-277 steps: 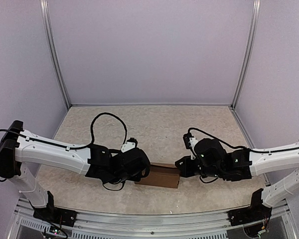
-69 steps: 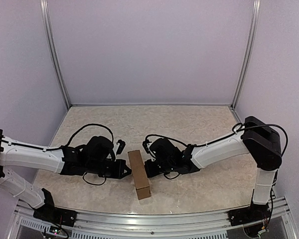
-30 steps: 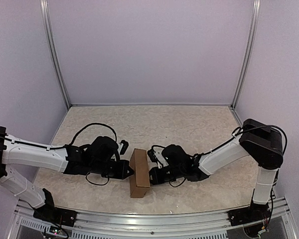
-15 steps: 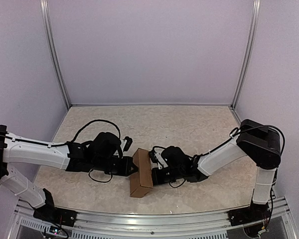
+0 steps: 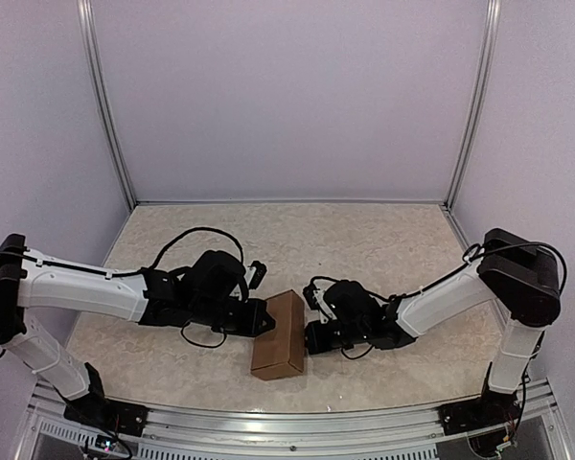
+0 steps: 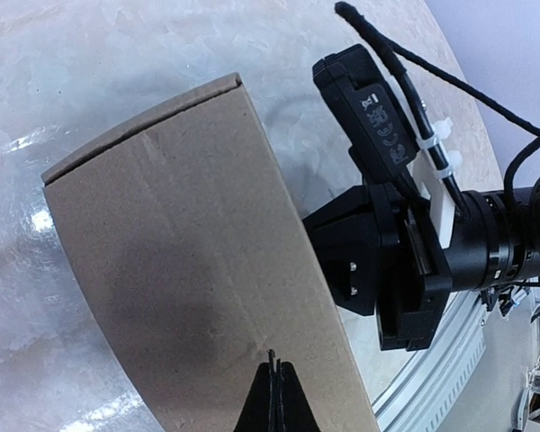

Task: Fold the paper box

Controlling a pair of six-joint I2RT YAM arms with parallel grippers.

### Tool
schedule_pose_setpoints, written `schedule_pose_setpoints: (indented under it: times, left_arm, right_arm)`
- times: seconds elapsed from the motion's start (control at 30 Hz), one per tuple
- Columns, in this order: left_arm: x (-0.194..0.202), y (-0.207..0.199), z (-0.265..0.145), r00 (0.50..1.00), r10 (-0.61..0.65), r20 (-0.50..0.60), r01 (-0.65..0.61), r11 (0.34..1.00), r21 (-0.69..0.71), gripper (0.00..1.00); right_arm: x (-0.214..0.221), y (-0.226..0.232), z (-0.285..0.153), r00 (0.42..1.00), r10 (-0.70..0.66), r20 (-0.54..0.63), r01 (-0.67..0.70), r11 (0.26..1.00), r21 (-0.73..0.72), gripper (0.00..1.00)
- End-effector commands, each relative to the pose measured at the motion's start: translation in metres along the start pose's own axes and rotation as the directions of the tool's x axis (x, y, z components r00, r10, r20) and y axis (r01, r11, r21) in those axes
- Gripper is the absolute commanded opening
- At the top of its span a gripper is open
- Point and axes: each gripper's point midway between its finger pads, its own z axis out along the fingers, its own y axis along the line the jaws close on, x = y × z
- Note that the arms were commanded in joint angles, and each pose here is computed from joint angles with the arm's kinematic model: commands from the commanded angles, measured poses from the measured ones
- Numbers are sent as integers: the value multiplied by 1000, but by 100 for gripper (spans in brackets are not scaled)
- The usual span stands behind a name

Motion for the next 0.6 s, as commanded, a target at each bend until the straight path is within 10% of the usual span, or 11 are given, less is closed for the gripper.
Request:
schedule_pose_setpoints:
  times: [0.0, 0.4, 0.57]
  left_arm:
    - [-2, -7, 4, 1000, 23, -12, -23, 1000, 8, 0]
    - [-21, 19, -7, 999, 22, 36, -19, 996, -90, 0]
    - [-41, 36, -27, 995, 37, 91, -21, 984, -178, 3]
  right_arm:
    - [6, -33, -17, 999, -37, -16, 39, 990, 138, 0]
    - [-22, -46, -60, 992, -107, 63, 87, 960, 267, 0]
    - [-41, -46, -80, 982, -153, 115, 110, 941, 320, 19]
